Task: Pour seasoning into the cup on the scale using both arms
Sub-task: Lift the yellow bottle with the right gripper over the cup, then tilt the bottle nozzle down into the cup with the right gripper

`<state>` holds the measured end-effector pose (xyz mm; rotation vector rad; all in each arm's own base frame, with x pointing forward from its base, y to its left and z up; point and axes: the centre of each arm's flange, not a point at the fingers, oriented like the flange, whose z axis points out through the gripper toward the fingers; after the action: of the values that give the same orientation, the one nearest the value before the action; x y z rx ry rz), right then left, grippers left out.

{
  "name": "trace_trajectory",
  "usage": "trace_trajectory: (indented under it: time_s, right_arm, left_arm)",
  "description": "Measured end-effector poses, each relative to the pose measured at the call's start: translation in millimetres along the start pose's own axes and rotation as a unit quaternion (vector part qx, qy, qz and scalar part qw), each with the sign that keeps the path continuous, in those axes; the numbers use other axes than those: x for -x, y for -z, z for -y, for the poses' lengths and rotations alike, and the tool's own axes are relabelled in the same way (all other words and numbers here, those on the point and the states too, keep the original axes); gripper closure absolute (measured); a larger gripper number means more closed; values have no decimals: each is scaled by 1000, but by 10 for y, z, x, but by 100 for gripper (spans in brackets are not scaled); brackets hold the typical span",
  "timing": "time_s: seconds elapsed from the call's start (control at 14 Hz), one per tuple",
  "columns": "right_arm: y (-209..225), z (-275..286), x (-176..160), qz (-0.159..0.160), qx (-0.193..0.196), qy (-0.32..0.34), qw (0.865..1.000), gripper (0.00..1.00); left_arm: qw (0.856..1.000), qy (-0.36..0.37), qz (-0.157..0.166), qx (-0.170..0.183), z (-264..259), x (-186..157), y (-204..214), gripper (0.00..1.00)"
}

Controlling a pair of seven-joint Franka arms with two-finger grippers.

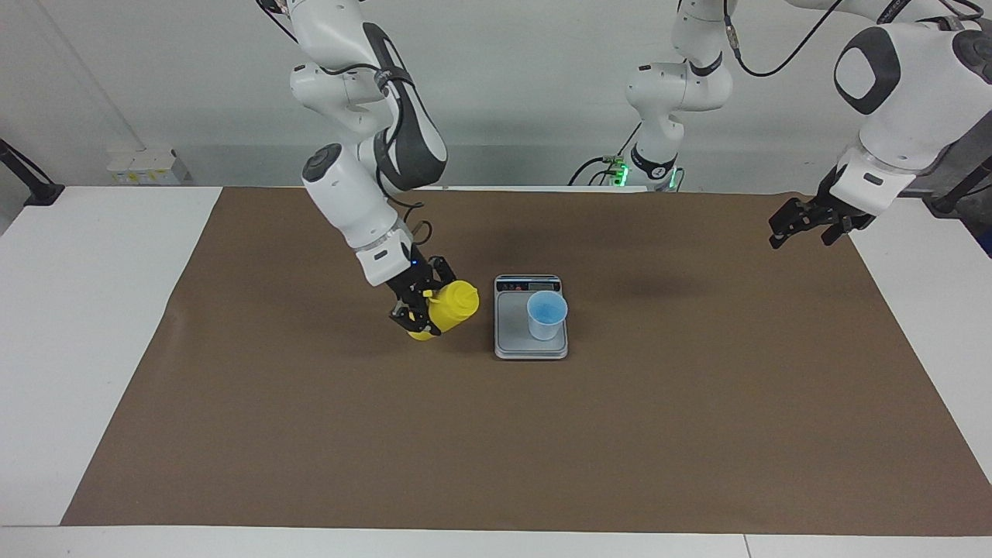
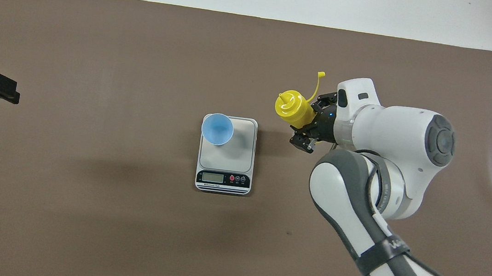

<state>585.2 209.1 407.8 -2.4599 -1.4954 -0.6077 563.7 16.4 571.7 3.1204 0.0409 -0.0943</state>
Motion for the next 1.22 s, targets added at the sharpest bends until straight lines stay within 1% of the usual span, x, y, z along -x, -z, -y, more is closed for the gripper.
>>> trace_trajectory:
  time_s: [0.14, 0.29, 0.5, 0.72, 0.93, 1.07, 1.22]
  right_arm:
    - [-23, 126, -231, 31, 24, 6, 999, 44]
    - [-108, 281, -419, 55, 38, 25, 997, 44]
    - [-214, 417, -549, 94, 57, 59, 992, 44]
    - [-281, 544, -732, 139, 79, 97, 982, 44]
    - [-304, 628, -834, 164, 105, 125, 973, 44]
    - [-373, 706, -859, 187, 125, 161, 961, 44]
    - [-456, 810, -881, 220, 159, 197, 942, 44]
  left_arm:
    - [1000, 0, 0, 0, 0, 0, 0, 0]
    - [1000, 0, 0, 0, 0, 0, 0, 0]
    - [1000, 0, 0, 0, 0, 0, 0, 0]
    - [1000, 0, 0, 0, 0, 0, 0, 0]
    - [1000, 0, 0, 0, 0, 0, 0, 0]
    - [1000, 0, 0, 0, 0, 0, 0, 0]
    - [1000, 0, 0, 0, 0, 0, 0, 0]
